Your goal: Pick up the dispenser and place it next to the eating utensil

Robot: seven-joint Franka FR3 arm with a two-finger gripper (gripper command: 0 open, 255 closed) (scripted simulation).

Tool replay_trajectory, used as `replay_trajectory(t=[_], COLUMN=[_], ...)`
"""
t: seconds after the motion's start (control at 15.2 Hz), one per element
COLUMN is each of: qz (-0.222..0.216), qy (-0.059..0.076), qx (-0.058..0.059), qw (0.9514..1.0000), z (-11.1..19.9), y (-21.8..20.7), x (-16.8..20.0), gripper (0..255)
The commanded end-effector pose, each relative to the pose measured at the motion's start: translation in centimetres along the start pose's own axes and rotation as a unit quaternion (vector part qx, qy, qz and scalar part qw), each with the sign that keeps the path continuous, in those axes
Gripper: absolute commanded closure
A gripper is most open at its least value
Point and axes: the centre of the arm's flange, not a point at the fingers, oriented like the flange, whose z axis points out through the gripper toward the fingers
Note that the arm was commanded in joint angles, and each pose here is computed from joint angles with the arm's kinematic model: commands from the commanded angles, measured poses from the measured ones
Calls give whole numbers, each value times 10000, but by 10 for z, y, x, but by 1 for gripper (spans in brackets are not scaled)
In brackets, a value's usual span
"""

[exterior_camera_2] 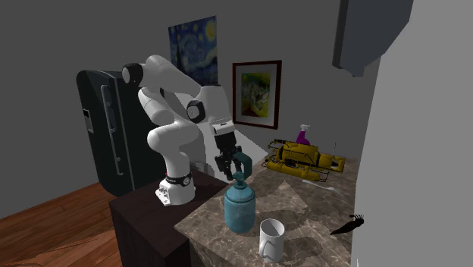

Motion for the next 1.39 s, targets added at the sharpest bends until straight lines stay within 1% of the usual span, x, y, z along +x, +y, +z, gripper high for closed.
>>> replay_trajectory(t=[0.0, 0.53, 1.32], qz=[0, 0, 0], qy=[0, 0, 0], qx=[0, 0, 0], qw=[10000, 10000, 10000], z=[0, 0, -60], y=[0, 0, 0], x=[0, 0, 19], gripper=[255, 255, 255])
